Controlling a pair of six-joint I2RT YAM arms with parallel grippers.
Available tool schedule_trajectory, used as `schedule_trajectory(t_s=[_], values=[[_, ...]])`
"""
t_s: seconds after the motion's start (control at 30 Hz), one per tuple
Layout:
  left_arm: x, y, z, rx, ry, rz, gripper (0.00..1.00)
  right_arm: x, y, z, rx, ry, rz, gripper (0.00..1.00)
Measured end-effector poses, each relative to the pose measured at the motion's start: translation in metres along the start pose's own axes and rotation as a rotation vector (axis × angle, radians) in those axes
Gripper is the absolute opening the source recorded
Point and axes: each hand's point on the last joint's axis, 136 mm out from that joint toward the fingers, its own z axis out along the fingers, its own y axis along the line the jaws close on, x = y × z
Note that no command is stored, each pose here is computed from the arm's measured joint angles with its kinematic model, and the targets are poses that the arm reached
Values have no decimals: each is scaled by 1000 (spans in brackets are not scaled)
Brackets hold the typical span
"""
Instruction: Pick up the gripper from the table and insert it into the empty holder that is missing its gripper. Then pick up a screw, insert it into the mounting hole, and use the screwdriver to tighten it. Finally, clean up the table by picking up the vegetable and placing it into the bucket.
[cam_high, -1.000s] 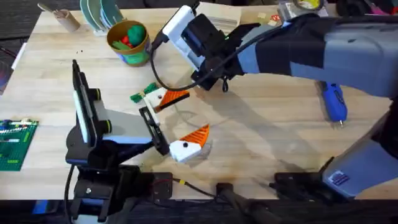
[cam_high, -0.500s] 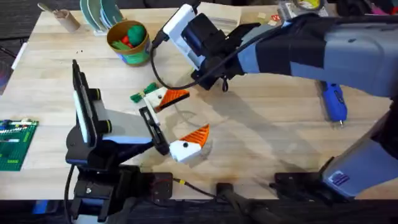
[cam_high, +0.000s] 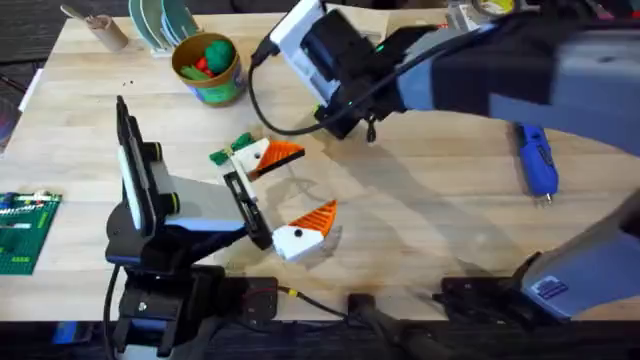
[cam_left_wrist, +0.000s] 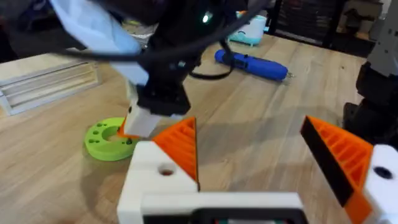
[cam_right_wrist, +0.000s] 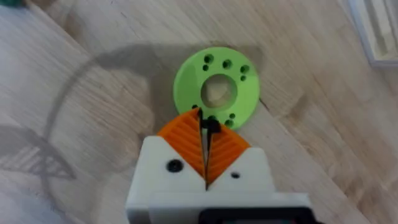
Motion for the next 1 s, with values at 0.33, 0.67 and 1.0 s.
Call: schedule_trajectory(t_s=[0.33,0.67,1.0], values=[[0,0,0,0,0,0,993,-28,-20,-71,11,-66,18,8],[0,0,0,0,0,0,993,-54,-3,-132,-11,-202,-19,8],[0,0,0,0,0,0,993,-63,53,-191,-187,-326,-109,8]])
